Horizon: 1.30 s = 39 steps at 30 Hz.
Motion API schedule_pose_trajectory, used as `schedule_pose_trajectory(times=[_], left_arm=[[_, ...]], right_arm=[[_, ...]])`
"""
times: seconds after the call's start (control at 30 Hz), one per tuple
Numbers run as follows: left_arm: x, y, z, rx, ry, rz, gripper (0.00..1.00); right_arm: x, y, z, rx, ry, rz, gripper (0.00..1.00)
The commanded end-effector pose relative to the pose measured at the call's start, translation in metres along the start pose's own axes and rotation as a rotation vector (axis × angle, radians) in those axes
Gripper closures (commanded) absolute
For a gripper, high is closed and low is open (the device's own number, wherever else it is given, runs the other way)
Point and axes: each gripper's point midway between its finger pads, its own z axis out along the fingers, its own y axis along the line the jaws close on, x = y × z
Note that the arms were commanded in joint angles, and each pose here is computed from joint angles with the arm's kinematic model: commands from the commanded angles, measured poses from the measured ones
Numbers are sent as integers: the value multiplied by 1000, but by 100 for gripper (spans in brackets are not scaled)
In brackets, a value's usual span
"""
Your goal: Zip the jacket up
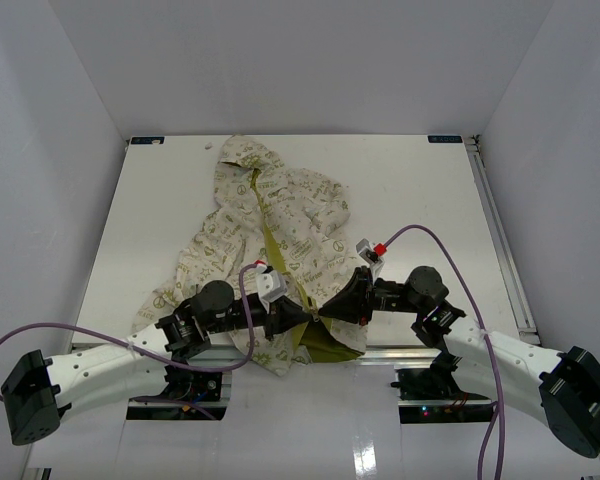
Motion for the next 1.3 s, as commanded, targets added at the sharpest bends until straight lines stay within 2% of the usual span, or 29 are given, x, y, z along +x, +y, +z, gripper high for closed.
schedule_pose_trajectory(times=[0.0,0.33,1.27], left_arm=[[-15,-12,5,65,2,21,100],[-10,-27,5,159,20,17,100],[8,-33,11,215,94,-15,100]], right_arm=[[-10,7,0,-36,-39,-56,92],[-13,14,-2,-60,-53,-90,92],[-47,34,1,-98,-130,-162,92]])
